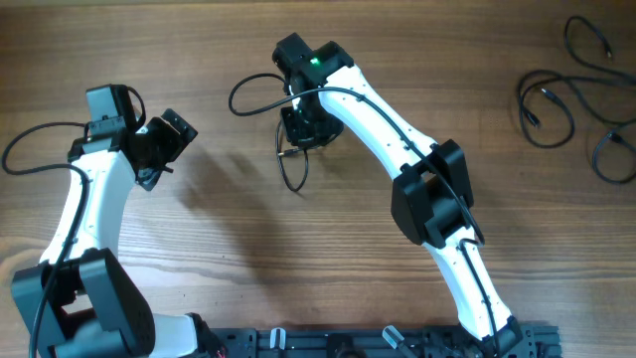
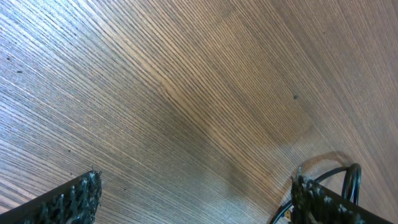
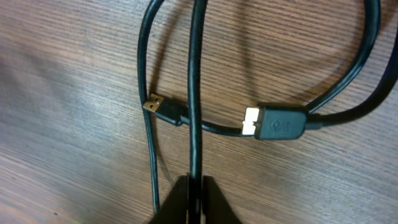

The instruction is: Untangle cables

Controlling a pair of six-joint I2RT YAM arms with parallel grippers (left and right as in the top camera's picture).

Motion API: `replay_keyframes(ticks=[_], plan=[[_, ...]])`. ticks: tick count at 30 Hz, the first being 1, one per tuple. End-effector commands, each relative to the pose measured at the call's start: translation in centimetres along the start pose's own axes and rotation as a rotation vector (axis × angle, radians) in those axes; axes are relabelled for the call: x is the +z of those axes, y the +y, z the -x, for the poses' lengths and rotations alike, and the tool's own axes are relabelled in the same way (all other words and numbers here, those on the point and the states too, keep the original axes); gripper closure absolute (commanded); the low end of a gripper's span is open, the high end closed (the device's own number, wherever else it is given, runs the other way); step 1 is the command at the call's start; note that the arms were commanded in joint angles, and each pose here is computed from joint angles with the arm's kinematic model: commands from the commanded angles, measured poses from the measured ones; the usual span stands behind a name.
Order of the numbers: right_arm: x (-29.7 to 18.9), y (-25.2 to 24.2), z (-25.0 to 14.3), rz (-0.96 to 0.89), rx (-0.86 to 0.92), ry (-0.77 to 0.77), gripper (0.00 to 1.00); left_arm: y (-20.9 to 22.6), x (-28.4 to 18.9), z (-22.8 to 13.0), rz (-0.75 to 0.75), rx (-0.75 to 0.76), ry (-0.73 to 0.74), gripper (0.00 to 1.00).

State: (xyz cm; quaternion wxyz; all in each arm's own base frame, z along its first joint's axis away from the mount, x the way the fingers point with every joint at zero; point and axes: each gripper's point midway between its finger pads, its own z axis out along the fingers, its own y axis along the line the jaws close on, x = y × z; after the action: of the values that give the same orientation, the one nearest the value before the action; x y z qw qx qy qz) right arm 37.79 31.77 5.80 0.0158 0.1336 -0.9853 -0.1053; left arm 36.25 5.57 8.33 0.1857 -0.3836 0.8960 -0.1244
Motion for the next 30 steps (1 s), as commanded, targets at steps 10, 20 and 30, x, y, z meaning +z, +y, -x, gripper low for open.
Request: replay_keyframes(ticks=[10,20,30], plan=[[-25.2,-10.5,0.6,0.063,0.182,-0.511,0.96,0.3,-0.2,0.3,0.009,0.012,-0.014,0.00],[-42.1,-38.3,-13.2,-0.113,0.940,-0.971,0.96,0.3,-0.2,0.3,0.009,0.012,-0.014,0.00],[-38.6,-48.2,-25.0,-0.375,1.664,-0.834,0.96,0.3,-0.2,0.3,0.009,0.012,-0.014,0.00]])
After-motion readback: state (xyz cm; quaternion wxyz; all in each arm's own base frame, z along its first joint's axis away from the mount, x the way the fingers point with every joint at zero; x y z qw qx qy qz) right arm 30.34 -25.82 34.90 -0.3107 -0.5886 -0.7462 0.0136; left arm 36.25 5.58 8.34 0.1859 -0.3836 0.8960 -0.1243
